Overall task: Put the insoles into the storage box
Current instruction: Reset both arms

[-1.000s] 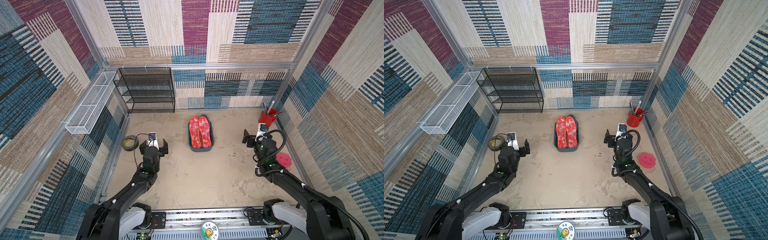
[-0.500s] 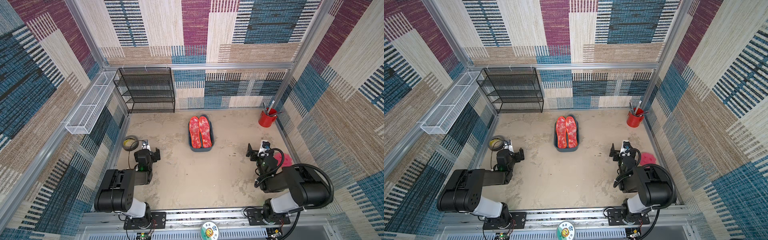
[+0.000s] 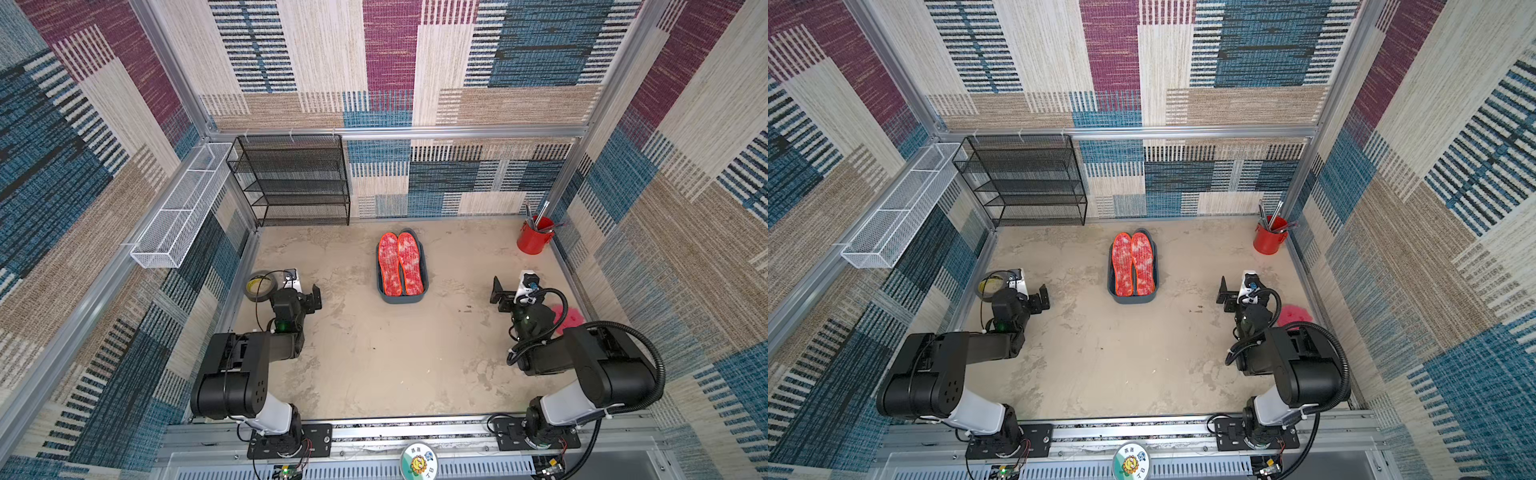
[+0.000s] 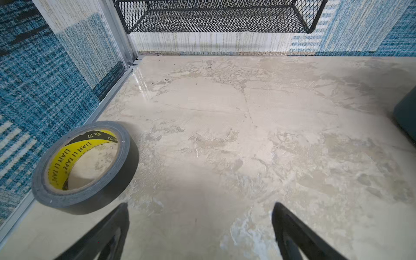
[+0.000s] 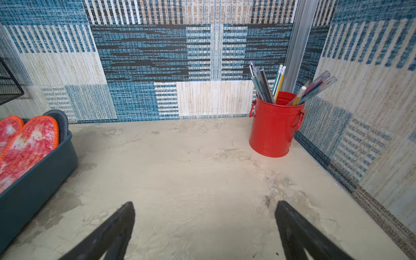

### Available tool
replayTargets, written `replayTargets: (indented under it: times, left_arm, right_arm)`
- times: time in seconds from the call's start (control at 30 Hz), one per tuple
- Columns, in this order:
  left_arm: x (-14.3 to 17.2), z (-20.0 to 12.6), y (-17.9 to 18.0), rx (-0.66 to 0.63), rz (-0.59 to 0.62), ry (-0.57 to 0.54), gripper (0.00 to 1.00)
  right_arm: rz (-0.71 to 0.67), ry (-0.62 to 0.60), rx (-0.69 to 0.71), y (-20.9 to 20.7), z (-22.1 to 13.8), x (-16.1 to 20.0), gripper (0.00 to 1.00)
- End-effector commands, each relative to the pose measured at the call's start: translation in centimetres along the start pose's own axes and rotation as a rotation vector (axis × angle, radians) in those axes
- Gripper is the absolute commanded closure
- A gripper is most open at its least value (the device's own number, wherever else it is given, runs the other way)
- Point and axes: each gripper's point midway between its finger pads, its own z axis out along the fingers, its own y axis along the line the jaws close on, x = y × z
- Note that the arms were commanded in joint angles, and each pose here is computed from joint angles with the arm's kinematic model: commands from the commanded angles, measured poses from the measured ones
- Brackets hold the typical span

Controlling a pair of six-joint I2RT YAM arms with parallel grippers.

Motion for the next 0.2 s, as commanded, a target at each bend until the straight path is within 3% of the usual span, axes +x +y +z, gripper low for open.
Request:
replayTargets:
  times: [0.0, 0.17]
  left_arm:
    - [-0.54, -0.1, -0.15, 0.01, -0.022, -0.024, 0.01]
    - [-0.49, -0.02, -0.16, 0.009, -0.02, -0.022, 0.01]
  right_arm:
    - [-0.023, -0.018, -0.078, 1.32, -0.18, -0.38, 0.02]
    - [-0.028, -0.027, -0.095, 1.55, -0.49, -0.51, 0.02]
